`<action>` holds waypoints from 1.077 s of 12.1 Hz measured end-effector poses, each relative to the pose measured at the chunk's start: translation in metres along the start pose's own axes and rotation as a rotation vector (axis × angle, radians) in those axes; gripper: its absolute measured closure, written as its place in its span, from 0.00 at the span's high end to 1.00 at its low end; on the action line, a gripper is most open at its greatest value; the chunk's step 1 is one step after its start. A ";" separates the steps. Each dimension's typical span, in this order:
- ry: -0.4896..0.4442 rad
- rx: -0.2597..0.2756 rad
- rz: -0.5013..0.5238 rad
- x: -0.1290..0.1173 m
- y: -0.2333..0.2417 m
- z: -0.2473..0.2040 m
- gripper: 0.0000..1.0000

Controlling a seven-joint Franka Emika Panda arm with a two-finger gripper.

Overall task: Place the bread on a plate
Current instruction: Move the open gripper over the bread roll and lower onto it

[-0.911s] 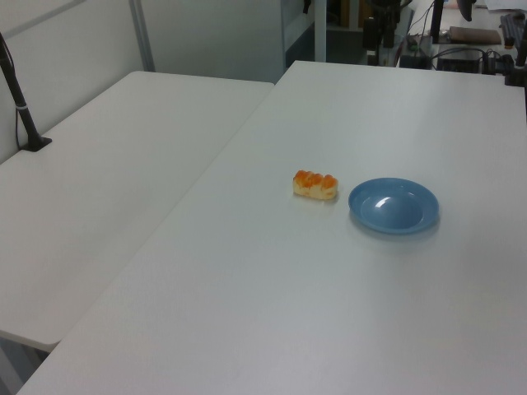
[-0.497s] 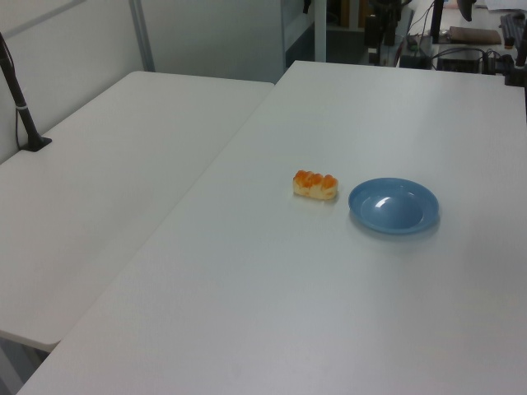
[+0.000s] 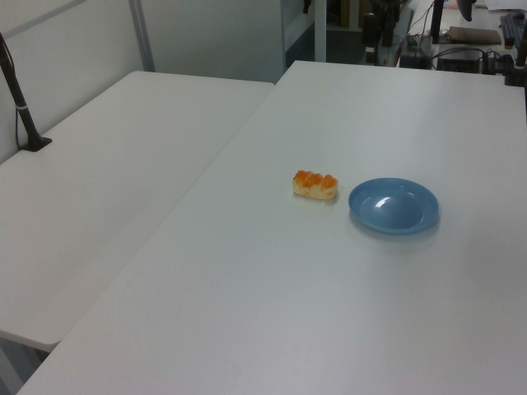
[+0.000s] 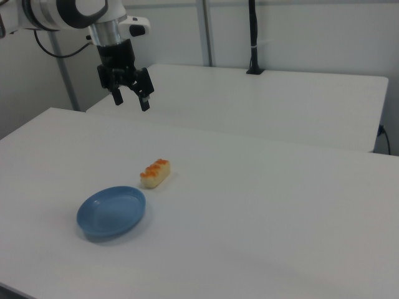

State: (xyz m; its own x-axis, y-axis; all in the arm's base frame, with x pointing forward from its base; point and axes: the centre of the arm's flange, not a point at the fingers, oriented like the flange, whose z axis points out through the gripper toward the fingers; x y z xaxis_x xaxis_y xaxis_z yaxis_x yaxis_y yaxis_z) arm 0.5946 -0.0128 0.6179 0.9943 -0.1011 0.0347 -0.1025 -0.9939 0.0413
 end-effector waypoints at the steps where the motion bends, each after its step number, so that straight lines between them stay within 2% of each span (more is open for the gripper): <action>1: 0.014 0.007 0.000 0.004 -0.001 0.003 1.00; 5: 0.016 0.037 -0.010 0.034 -0.015 0.054 1.00; 7: -0.017 0.039 -0.027 0.052 -0.030 0.101 1.00; 10: -0.021 0.044 -0.091 0.077 -0.081 0.185 1.00; 13: 0.016 0.050 -0.065 0.094 -0.102 0.247 1.00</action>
State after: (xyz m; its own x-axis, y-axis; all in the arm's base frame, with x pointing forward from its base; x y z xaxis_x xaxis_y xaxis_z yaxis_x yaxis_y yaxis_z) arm 0.7064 0.0683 0.3706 0.9981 -0.0361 0.0500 -0.0358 -0.9993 -0.0064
